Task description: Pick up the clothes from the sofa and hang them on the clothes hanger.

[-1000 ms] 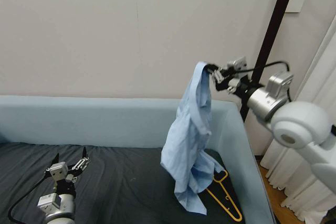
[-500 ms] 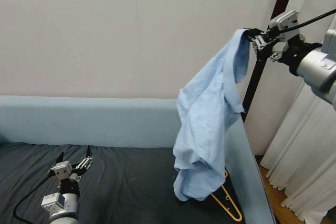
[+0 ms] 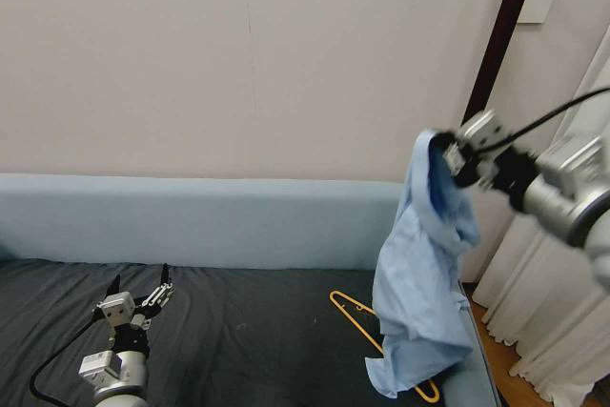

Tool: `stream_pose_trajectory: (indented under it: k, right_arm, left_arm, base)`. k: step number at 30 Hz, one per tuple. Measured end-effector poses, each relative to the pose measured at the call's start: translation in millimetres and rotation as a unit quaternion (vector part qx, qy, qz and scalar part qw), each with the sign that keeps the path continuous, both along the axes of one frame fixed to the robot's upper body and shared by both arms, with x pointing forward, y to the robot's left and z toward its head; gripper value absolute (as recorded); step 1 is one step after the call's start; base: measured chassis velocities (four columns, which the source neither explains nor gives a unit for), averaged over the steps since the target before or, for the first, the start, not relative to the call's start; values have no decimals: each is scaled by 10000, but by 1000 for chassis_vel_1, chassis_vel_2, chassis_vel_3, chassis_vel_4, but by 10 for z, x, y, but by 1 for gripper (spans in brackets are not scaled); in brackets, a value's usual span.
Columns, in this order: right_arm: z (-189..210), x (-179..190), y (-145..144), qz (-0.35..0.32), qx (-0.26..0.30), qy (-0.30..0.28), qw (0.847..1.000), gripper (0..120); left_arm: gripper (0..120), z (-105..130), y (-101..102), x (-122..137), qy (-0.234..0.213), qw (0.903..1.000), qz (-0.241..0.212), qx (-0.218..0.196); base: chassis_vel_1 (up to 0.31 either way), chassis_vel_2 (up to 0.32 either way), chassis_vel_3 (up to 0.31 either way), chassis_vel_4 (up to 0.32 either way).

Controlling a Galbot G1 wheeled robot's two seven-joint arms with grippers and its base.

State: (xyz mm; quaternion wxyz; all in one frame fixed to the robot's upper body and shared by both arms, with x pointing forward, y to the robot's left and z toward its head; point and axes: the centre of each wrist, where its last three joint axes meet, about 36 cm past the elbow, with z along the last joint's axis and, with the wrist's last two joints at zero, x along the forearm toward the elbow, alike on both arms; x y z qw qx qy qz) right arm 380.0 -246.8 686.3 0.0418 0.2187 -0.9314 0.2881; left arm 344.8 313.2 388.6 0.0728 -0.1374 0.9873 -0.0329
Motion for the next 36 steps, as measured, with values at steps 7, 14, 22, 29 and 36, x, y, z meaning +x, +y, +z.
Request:
stream_pose_trajectory:
  k: [7,14,22,29,36]
  right_arm:
    - [-964,442,330,-7,160,1073,9941,0]
    - [-2154,989,1049,28,430,1739,9838,0]
    - [-3076,1296,1506,110,405,1815,9825,0]
    - [-3522,1279,1740,154,1020,1984,9747,8]
    - [-3209,935,1930,151,2350,2613,9361,33]
  left_arm:
    - [100,-51,89,-32,109,9998,102,105]
    - [100,-106,218,-105,232,9991,296,191]
    - [100,-125,293,-170,295,9984,421,231]
    - [100,-147,288,-195,333,9982,439,239]
    - [100,-172,246,-188,351,9983,408,236]
  base:
    - [0,0,0,0]
    - [0,0,0,0]
    - [0,0,0,0]
    - [0,0,0,0]
    - [0,0,0,0]
